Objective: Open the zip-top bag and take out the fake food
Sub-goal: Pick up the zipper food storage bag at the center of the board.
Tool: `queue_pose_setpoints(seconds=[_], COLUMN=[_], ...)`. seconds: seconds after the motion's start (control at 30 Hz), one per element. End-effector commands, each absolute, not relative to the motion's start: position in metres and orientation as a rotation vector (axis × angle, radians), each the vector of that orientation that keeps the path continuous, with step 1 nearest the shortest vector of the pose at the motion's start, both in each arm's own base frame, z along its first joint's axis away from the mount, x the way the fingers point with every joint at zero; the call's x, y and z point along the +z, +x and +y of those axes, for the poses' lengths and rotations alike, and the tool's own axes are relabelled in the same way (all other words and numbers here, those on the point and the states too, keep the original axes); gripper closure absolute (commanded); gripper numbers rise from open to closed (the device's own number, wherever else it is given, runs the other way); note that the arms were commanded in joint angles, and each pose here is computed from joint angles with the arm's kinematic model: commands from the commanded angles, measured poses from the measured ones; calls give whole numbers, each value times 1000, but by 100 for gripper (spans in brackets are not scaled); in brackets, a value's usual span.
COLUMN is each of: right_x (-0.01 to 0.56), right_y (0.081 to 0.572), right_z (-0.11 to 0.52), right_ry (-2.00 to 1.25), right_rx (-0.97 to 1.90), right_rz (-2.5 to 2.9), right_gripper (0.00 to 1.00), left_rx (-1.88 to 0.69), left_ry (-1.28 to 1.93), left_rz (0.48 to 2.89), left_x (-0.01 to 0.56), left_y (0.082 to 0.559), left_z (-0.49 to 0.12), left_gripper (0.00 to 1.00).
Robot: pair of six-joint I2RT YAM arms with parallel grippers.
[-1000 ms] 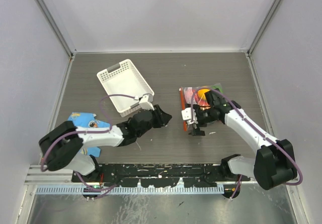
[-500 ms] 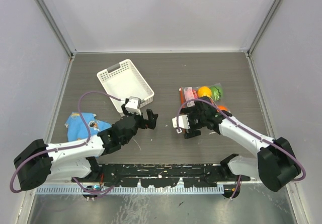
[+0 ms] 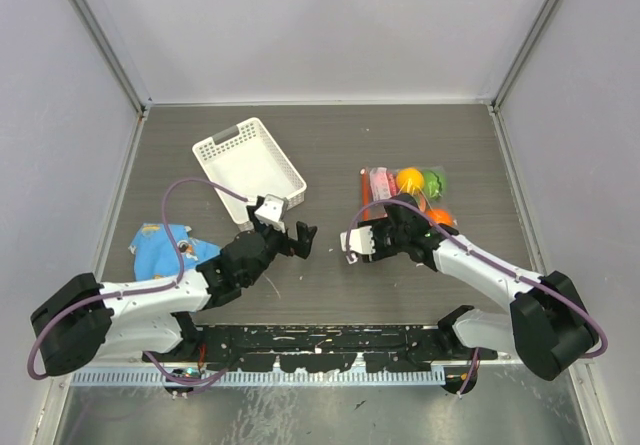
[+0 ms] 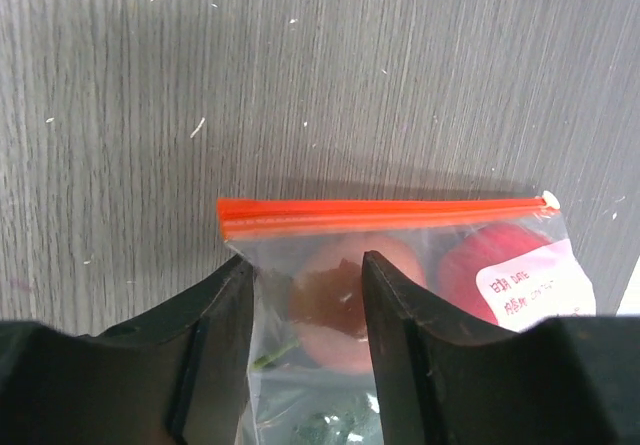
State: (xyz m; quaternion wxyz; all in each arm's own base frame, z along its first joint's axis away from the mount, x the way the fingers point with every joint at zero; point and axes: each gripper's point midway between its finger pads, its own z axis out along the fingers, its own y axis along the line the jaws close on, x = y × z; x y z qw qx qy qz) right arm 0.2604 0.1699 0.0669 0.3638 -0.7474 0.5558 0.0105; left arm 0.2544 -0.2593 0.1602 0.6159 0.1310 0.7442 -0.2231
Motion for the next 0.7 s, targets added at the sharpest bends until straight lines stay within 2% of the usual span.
queue_pose_setpoints(seconds=[0.0, 0.23, 0.43, 0.67], right_x=[78, 89, 114, 129], right_y=[274, 273, 266, 261], right_z=[174, 180, 185, 184], right_ry=[-1866, -1827, -1761, -1726], right_rx=[-33, 24, 178, 255], right_rz=[1404, 1432, 1477, 1487], right_gripper=[55, 98, 99, 99], left_rx=[-548, -606, -694, -746], left_ry=[347, 590, 766, 800], left_rz=[1612, 1507, 1400, 1327], left_x=[175, 163, 159, 165], left_y=[257, 243, 241, 268], left_z=[-268, -296, -326, -342], left_gripper=[2, 2, 2, 2])
